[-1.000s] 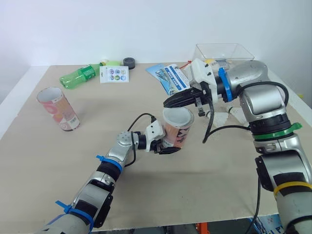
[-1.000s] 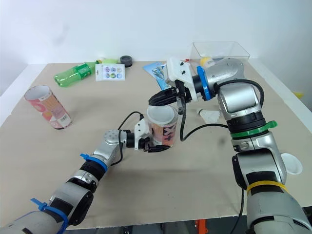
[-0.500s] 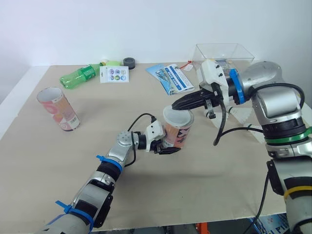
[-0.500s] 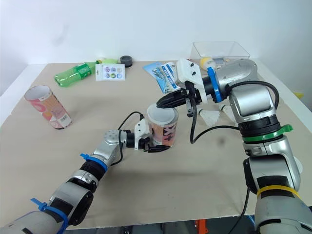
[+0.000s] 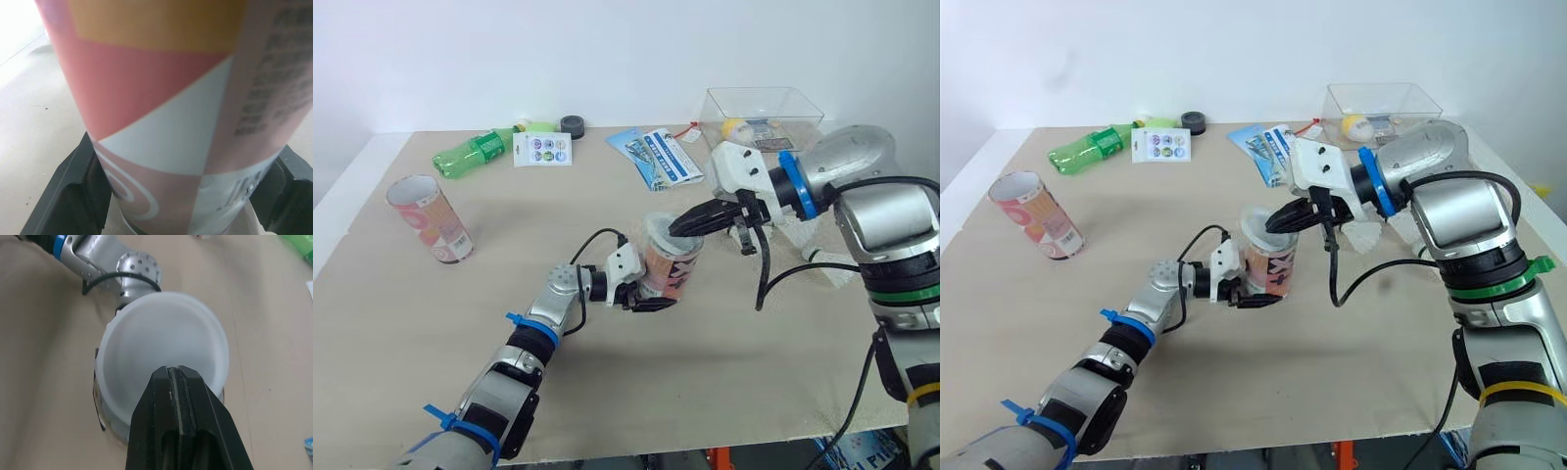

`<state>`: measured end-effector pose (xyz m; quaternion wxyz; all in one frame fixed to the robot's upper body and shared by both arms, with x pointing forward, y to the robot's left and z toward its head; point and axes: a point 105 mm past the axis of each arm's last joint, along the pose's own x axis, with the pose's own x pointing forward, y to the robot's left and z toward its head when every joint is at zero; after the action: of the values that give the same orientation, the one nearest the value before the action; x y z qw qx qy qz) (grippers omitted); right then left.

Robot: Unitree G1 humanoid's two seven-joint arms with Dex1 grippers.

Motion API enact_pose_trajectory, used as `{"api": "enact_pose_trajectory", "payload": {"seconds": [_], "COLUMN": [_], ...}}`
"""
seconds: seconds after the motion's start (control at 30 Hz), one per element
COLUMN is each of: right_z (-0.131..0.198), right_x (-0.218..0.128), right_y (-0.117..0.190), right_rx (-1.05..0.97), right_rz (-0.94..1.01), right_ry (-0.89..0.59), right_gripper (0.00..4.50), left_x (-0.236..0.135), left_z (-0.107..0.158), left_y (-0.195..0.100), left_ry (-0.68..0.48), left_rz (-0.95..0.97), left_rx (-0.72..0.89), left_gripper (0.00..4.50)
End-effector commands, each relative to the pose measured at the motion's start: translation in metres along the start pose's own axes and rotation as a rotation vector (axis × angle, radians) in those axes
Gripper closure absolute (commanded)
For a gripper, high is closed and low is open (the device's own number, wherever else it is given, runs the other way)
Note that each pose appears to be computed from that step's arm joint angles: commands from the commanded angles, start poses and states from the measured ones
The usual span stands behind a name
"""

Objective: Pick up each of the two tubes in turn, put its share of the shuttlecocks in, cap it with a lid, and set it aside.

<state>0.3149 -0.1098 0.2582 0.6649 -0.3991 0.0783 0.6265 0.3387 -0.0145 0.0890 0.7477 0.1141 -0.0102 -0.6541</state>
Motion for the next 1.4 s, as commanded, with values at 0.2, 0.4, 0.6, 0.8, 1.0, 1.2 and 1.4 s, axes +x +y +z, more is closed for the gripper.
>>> {"api": "enact_pose_trajectory", "payload": {"seconds": [0.2, 0.4, 0.6, 0.8, 1.0, 1.2, 1.4], "right_z": [0.013, 0.018, 0.022, 0.028, 0.029, 0.025, 0.019], "right_x": [-0.014, -0.029, -0.047, -0.027, -0.009, -0.003, 0.006], "right_y": [-0.002, -0.009, -0.03, -0.041, -0.034, -0.039, -0.037], "right_rx": [-0.071, 0.018, 0.065, 0.102, 0.15, 0.155, 0.174], "right_rz": [-0.036, -0.074, -0.167, -0.122, 0.023, 0.057, 0.099], "right_ry": [0.01, -0.059, -0.12, -0.143, -0.111, -0.062, -0.042], "right_gripper": [4.48, 3.56, 0.52, 0.02, 0.02, 0.26, 2.86], "left_x": [-0.003, -0.004, -0.004, -0.003, -0.001, -0.004, -0.004], "left_z": [-0.019, -0.02, -0.019, -0.019, -0.019, -0.021, -0.021], "left_y": [-0.012, -0.011, -0.01, -0.01, -0.01, -0.01, -0.009], "left_ry": [0.055, 0.059, 0.064, 0.065, 0.064, 0.069, 0.07], "left_rz": [-0.036, -0.037, -0.038, -0.044, -0.043, -0.034, -0.028], "left_rx": [-0.044, -0.044, -0.043, -0.04, -0.038, -0.039, -0.038], "left_gripper": [1.21, 1.21, 1.21, 1.21, 1.21, 1.21, 1.21]}}
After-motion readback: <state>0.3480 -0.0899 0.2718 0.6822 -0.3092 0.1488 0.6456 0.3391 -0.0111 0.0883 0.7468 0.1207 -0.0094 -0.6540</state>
